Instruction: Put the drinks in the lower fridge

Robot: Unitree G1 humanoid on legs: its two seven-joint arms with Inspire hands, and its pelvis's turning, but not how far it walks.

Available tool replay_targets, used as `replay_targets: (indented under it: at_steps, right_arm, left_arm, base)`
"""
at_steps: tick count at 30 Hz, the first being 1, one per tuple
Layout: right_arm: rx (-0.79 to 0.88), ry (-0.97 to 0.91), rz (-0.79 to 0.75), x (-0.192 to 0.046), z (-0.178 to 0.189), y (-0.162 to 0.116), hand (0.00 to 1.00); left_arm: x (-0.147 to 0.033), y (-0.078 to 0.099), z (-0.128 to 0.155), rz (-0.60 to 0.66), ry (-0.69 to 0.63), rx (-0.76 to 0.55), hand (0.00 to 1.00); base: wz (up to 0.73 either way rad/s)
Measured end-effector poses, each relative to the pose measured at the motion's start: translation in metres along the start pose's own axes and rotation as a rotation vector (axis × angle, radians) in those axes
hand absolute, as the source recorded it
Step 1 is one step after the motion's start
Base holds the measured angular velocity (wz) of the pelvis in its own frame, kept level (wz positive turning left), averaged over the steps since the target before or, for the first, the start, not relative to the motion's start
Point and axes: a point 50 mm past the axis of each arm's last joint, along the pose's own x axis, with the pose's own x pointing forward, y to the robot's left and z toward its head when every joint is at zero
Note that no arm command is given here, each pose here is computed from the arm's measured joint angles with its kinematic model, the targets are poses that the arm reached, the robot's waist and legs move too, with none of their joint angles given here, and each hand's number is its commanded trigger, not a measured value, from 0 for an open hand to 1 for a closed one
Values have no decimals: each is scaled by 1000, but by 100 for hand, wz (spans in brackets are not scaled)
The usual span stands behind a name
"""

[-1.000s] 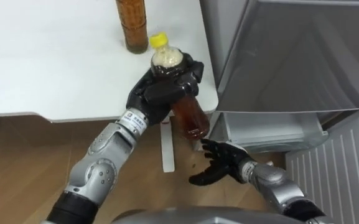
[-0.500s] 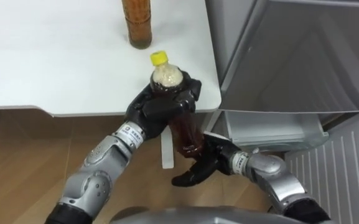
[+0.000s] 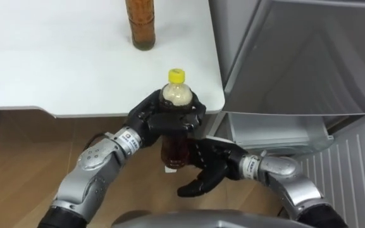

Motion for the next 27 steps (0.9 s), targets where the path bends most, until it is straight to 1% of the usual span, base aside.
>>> replay_targets:
  at_steps: [2, 7, 17, 27]
  right_arm:
    - [9, -31, 29, -1, 3, 3, 0]
    - [39, -62, 47, -2, 5, 3, 0]
    - [136, -150, 45, -2, 8, 3, 0]
    - [191, -166, 28, 1, 4, 9, 0]
  left_arm:
    - [0, 0, -1, 2, 18, 46, 100]
    - [0, 0, -1, 6, 30, 90, 100]
    - [1, -6, -3, -21, 19, 104, 100]
    - [1, -7, -7, -34, 35, 100, 100]
  base:
    - [7]
    - [0]
    - [0]
    - [-1]
